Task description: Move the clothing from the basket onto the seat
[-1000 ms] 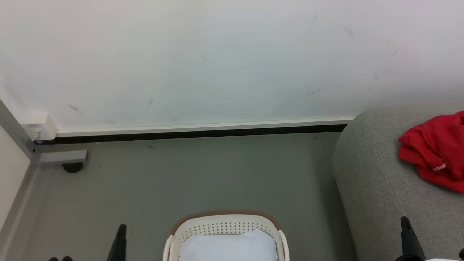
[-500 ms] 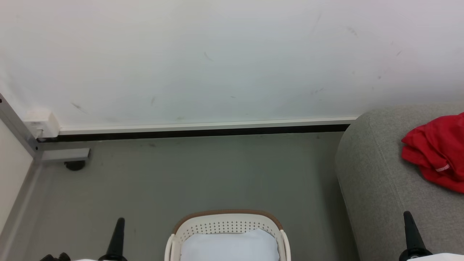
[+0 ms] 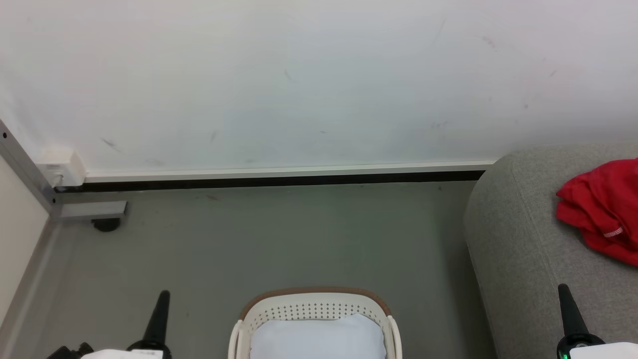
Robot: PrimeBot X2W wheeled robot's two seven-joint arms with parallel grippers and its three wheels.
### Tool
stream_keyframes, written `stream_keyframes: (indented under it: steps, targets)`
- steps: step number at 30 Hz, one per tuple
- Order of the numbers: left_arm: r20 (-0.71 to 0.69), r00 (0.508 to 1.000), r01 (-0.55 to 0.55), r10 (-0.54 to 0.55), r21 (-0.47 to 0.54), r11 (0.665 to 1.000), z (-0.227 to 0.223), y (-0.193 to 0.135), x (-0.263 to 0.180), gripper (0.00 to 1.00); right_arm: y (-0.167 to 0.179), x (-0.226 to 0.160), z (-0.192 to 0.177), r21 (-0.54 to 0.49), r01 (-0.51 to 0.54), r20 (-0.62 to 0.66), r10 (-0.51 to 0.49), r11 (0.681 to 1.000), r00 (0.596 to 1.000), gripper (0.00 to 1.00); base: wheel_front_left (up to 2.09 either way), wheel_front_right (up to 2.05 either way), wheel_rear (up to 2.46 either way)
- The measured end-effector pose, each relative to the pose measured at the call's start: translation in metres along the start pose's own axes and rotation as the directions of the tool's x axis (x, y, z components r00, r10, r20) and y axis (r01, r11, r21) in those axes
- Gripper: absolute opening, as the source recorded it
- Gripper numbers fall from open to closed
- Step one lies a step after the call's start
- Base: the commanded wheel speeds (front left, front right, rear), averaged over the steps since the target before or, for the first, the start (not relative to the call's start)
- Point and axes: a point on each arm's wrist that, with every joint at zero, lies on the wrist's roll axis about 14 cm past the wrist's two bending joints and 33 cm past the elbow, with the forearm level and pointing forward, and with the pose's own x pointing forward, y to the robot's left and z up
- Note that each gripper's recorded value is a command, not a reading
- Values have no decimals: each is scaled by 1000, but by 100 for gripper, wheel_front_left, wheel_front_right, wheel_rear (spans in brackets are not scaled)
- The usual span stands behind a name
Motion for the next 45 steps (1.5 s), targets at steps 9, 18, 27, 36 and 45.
stream_keyframes:
  steps: [9, 18, 27, 36, 45]
  targets:
    - [6, 1000, 12, -12, -73, 997, 4, -4, 2, 0, 6, 4, 1, 76, -17, -4, 17, 997, 1000, 0, 0, 0, 0]
    - [13, 1000, 25, -24, -141, 990, 8, -7, 4, 0, 10, 7, 2, 145, -31, -9, 33, 989, 999, 0, 0, 0, 0]
    - [19, 999, 40, -37, -205, 978, 12, -11, 6, 0, 14, 10, 3, 209, -43, -10, 46, 977, 999, 0, 0, 0, 0]
    - [26, 998, 57, -52, -261, 964, 16, -14, 7, 0, 19, 13, 3, 266, -57, -15, 63, 962, 998, 0, 0, 0, 0]
    - [37, 997, 73, -64, -317, 946, 20, -17, 8, 0, 23, 16, 3, 320, -70, -19, 80, 945, 997, 0, 0, 0, 0]
